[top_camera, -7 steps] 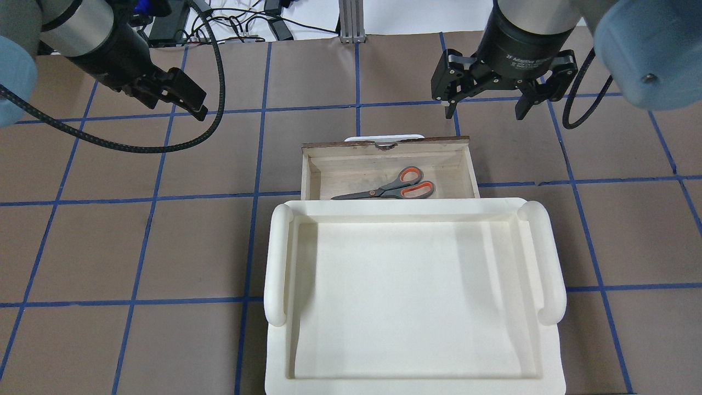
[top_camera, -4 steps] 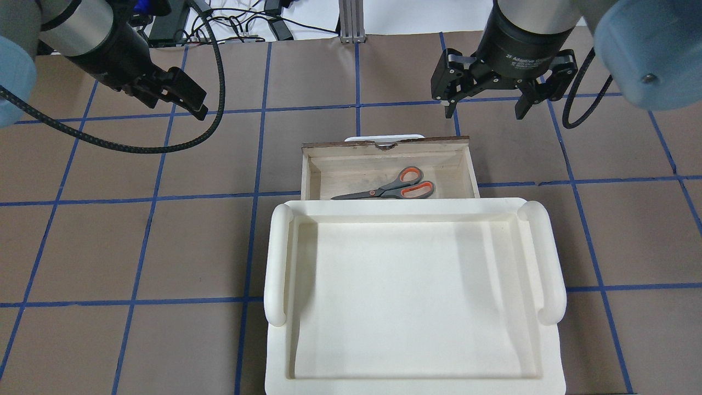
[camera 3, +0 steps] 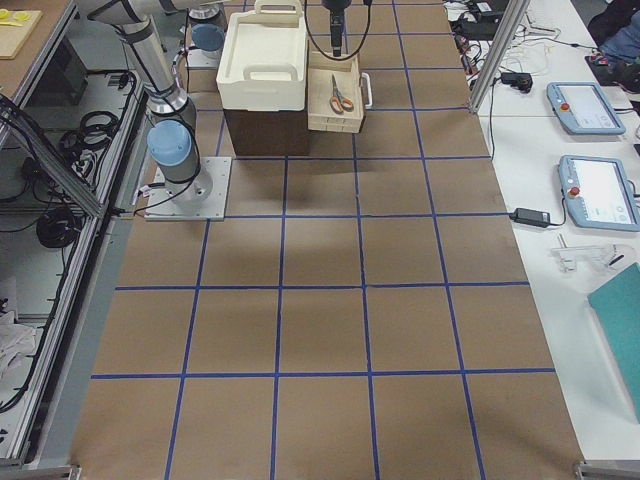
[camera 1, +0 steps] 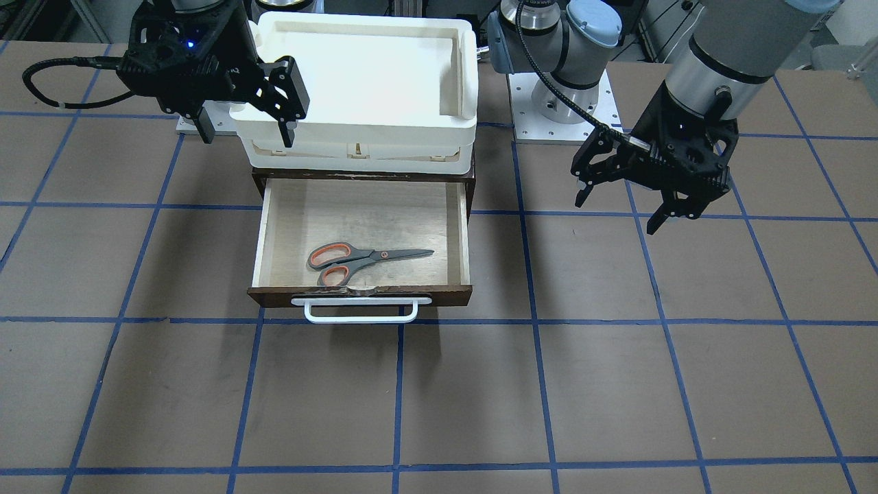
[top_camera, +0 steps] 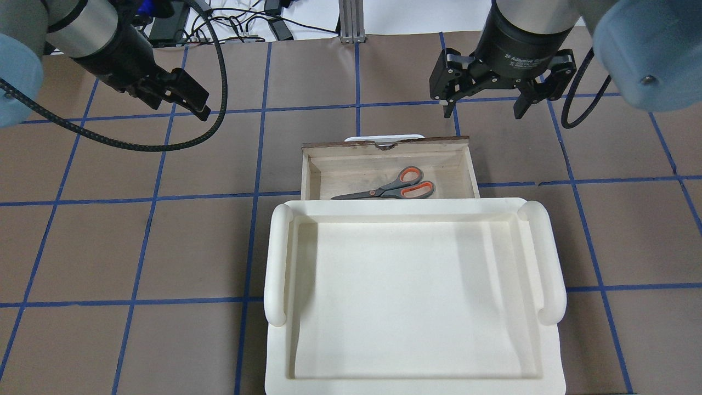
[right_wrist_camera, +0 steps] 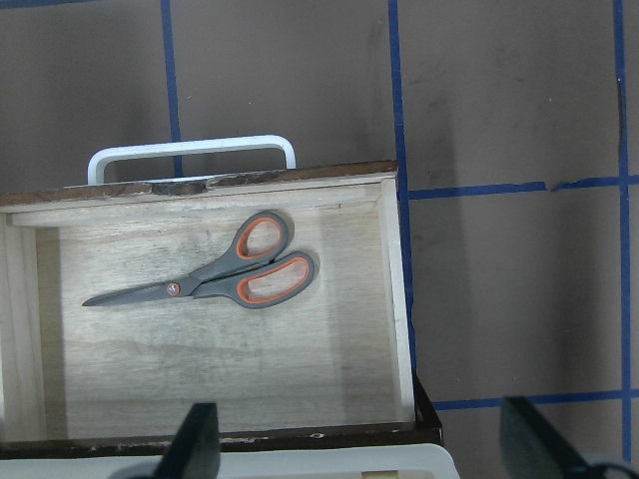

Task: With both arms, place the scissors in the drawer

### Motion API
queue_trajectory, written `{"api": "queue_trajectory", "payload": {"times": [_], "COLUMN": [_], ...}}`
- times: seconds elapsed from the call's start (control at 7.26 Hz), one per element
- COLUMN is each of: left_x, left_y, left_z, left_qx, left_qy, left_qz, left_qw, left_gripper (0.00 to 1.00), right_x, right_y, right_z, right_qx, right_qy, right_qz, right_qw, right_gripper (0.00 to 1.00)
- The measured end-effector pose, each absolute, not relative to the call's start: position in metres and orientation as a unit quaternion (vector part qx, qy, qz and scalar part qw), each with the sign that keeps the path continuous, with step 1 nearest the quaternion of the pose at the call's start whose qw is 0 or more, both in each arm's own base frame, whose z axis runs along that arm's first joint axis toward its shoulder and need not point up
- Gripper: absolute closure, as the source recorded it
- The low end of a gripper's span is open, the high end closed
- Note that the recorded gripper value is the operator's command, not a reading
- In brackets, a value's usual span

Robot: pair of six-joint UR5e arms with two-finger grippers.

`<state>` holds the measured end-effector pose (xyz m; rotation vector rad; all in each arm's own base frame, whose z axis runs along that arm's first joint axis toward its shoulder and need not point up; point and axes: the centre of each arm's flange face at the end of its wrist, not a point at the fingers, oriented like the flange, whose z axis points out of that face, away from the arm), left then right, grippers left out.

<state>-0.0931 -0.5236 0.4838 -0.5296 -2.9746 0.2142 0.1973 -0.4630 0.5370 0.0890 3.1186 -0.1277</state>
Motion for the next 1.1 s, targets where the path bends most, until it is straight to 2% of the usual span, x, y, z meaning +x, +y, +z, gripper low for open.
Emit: {"api": "queue_trajectory", "payload": {"times": [0.41, 1.1], "left_x": [-0.093, -0.103], "left_y": [-0.529, -0.515], "left_z": [0.48, 0.495], "left_qx": [-0.171, -0.048], "left_qy": [-0.981, -0.995], "left_qz": [0.076, 0.063], "left_qw": [0.056, 0.062], "left_gripper": [0.0, 0.0], "right_x": [0.198, 0.198], "right_y": [-0.463, -0.463], "right_z": [0.537, 0.537], "right_qx": [0.028, 0.028], "right_qy": [0.999, 0.999], "right_qz": [-0.04, -0.041], "right_qw": [0.01, 0.009], "right_gripper": [0.0, 0.0]}}
